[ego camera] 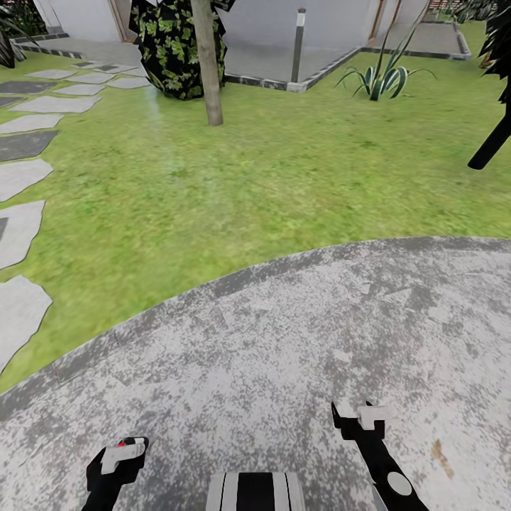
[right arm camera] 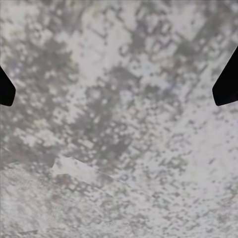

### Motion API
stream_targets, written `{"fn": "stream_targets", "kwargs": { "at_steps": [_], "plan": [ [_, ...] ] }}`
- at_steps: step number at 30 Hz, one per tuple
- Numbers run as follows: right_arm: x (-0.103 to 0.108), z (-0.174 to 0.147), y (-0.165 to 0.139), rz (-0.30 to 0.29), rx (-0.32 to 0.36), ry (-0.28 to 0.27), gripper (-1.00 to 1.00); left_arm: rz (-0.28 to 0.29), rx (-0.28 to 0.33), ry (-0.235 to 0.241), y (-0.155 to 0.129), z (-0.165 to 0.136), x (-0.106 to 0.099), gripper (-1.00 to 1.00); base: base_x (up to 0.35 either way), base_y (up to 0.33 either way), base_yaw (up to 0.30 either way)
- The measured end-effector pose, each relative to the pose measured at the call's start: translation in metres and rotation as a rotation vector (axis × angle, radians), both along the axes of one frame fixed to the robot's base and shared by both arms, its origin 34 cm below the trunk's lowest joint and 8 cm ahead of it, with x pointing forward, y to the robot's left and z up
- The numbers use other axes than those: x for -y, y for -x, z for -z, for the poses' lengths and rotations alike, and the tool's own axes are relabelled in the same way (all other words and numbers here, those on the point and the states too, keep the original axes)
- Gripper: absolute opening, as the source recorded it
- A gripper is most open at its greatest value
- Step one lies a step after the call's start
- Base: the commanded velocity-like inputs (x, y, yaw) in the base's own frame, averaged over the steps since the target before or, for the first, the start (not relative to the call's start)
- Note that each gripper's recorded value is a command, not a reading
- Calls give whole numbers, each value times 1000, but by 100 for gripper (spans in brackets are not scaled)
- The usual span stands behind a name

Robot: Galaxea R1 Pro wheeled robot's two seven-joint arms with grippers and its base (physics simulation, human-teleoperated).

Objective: In the garden, pick up the pesticide atomizer on the floor and spray pesticide onto both trees until each tree trunk is fully covered.

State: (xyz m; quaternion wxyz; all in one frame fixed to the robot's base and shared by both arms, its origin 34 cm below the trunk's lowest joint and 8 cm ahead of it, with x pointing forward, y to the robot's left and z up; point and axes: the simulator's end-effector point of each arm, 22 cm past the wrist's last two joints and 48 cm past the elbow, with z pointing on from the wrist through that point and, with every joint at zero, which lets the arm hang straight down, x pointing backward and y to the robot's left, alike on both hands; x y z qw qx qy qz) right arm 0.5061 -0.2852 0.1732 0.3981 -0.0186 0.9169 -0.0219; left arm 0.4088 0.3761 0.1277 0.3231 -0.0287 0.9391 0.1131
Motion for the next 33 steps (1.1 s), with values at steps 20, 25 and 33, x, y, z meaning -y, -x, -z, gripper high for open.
{"fn": "stream_targets", "kwargs": {
  "at_steps": [20,25,33],
  "plan": [
    [0,2,2,0,-5,1,100,-2,-5,0,2,1,0,100,0,0,-9],
    [0,2,2,1,-5,1,100,-2,-6,0,2,1,0,100,36,0,-3],
    [0,2,1,1,-4,1,100,-2,-6,-1,2,1,-1,100,26,0,0]
  ]
}}
